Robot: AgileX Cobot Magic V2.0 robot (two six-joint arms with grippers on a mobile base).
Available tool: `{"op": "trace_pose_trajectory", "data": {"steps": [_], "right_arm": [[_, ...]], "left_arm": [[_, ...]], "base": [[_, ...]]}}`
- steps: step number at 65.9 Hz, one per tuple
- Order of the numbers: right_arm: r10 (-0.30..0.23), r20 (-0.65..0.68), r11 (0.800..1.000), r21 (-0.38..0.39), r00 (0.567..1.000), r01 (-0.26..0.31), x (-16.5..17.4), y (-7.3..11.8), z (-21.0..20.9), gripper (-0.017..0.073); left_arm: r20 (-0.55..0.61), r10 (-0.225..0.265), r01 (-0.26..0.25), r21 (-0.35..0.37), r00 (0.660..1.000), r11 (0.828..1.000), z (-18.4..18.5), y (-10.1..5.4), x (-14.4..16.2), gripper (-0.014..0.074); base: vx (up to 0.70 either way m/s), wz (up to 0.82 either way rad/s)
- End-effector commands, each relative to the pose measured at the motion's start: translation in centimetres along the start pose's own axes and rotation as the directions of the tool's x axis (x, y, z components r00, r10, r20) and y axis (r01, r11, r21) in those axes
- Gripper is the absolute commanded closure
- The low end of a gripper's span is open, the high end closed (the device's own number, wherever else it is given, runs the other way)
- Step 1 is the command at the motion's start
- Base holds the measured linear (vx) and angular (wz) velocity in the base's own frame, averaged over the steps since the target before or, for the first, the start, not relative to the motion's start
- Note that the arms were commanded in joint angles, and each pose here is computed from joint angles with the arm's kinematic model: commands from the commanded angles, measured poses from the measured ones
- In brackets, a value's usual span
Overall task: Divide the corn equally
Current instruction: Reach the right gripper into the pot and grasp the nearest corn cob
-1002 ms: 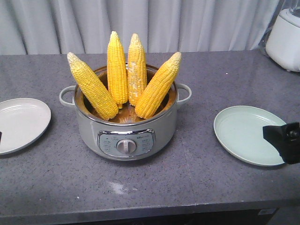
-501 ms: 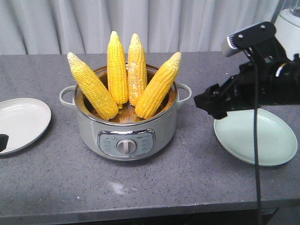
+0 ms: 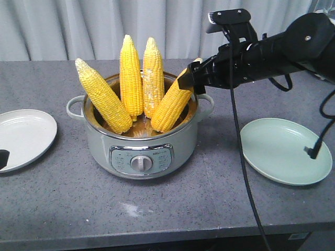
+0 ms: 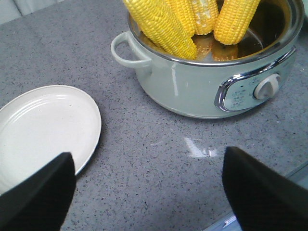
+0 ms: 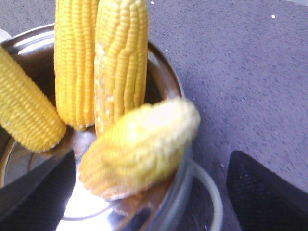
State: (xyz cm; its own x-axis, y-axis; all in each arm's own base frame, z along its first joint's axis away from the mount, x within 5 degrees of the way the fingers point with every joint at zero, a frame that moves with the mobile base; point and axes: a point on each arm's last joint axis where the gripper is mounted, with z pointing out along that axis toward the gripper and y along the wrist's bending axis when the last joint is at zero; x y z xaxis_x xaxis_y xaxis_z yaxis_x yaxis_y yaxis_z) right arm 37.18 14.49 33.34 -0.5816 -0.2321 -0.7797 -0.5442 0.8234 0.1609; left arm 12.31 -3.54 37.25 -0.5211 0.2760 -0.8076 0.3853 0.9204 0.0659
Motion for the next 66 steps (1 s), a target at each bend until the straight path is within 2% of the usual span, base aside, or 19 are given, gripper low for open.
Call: {"op": "trace_pose_trajectory", "data": {"steps": [1,11,27,35,53,57,66], "right_arm": [[-0.011,0.112,1.000,-0.019,0.994,0.013,-2.6,0.3,-0.6,-0.0041],[-0.028,0.082,0.996,-0.081,0.996,0.035,-2.9,0.4,1.0,-0.0029],[-0.095,0.093,0.987,-0.120,0.991,0.106,-2.9,2.3,1.6,0.0008],[-0.081,0.091,0.986,-0.136,0.993,0.092,-2.9,2.5,1.6,0.0071],[-0.083,0.067,0.984,-0.154,0.994,0.092,-2.7,2.6,1.6,0.0322],[-0.082,0.063,0.983,-0.159,0.995,0.091,-2.6,2.6,1.6,0.0347],[-0.073,0.049,0.982,-0.169,0.996,0.080,-2.5,2.7,1.6,0.0344]], "left_arm": [[0.092,-0.006,0.006,0.000,0.996,1.000,-0.6,0.0,-1.3,0.0008],[0.092,-0.006,0.006,0.000,0.996,1.000,-0.6,0.0,-1.3,0.0008],[0.092,-0.006,0.006,0.000,0.996,1.000,-0.6,0.0,-1.3,0.0008],[0.084,-0.006,0.006,0.003,0.996,1.000,-0.6,-0.1,-1.2,0.0008],[0.057,-0.006,0.005,0.010,0.998,1.000,-0.6,-0.1,-1.0,0.0008],[0.054,-0.006,0.005,0.011,0.999,1.000,-0.6,-0.1,-1.0,0.0008],[0.049,-0.006,0.005,0.013,0.999,1.000,-0.6,-0.2,-0.9,0.0008]], "base": [[0.00,0.00],[0.00,0.00],[0.00,0.00],[0.00,0.00],[0.00,0.00],[0.00,0.00],[0.00,0.00]]}}
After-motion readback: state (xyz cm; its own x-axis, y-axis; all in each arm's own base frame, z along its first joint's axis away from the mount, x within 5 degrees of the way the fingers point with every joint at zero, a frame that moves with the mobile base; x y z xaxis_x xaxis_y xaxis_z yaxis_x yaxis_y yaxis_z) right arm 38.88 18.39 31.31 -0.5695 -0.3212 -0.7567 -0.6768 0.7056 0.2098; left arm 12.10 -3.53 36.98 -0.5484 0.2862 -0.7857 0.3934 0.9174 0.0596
